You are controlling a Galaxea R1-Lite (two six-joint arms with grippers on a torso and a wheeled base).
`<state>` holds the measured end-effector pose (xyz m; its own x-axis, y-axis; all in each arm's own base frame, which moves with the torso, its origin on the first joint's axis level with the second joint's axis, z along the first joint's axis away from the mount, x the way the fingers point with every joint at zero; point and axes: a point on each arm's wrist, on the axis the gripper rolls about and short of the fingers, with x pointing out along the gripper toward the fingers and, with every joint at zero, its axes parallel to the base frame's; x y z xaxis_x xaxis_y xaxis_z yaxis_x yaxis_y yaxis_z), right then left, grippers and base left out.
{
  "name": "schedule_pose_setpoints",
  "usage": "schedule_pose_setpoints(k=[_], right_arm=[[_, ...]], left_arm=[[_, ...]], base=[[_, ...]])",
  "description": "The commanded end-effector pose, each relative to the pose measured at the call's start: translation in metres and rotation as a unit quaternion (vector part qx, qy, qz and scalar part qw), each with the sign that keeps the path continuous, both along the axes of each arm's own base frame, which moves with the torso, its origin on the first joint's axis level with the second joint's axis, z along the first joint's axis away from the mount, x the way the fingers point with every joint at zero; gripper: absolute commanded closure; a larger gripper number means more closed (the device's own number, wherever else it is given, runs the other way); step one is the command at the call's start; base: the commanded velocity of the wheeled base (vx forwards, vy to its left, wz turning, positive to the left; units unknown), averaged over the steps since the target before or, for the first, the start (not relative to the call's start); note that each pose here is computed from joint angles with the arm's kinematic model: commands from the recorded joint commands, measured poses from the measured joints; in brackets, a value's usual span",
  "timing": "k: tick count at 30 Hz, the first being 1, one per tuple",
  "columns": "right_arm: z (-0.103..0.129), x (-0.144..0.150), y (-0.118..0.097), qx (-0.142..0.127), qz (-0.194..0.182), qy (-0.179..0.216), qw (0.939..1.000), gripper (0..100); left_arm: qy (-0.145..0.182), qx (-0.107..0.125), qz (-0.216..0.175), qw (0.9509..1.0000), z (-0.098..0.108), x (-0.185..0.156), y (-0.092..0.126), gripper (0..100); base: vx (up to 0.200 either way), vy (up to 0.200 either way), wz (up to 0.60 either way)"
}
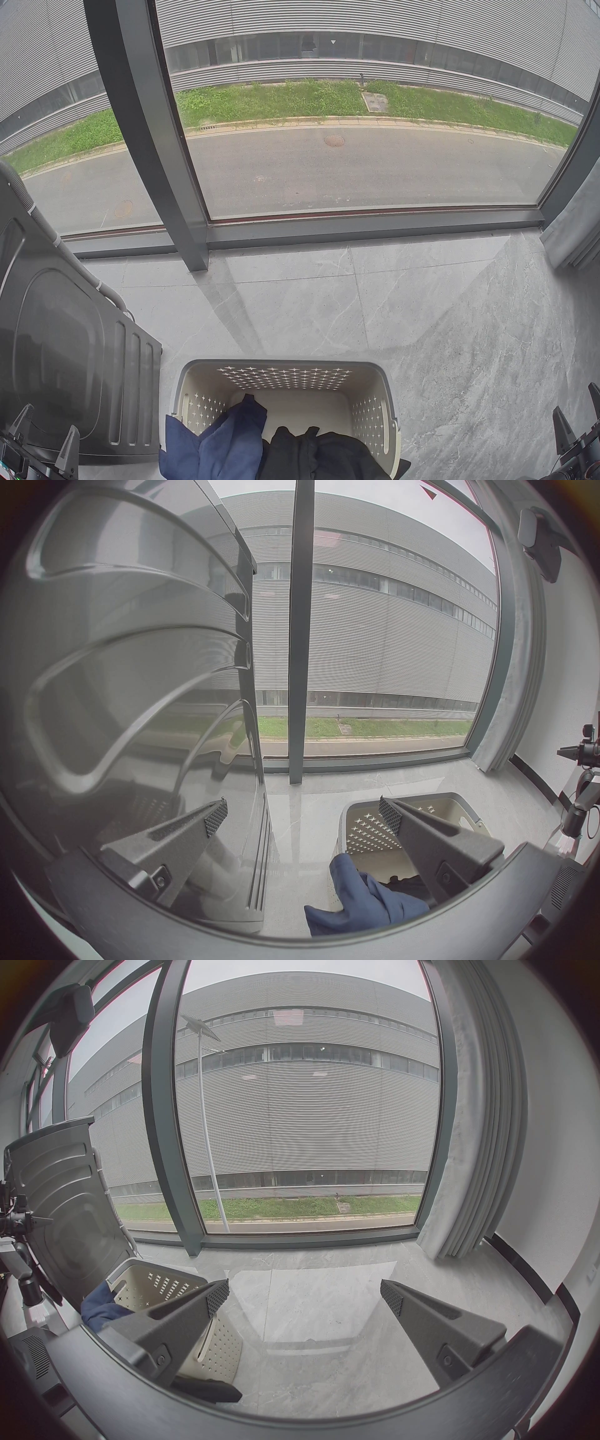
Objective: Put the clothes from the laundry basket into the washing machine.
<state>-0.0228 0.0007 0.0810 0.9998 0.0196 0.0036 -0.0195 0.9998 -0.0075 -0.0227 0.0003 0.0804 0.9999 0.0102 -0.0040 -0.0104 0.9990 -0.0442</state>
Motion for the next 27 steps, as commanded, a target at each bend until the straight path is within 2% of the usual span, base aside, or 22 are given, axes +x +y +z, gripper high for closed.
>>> schedule_pose_setpoints(k=[1, 27], right_arm=[[-0.0052, 0.0003, 0.0000, 0.000, 0.000, 0.002, 1.0000, 0], [-0.0051, 0.0004, 0.0000, 0.000, 0.000, 0.003, 1.0000, 0]], left_arm=[[0.003, 0.000, 0.000, 1.0000, -0.0042, 0.0005, 0.0000, 0], [0.003, 0.000, 0.000, 1.0000, -0.0042, 0.0005, 0.0000, 0]], base=[[-0.200, 0.000, 0.00], [-0.200, 0.000, 0.00]])
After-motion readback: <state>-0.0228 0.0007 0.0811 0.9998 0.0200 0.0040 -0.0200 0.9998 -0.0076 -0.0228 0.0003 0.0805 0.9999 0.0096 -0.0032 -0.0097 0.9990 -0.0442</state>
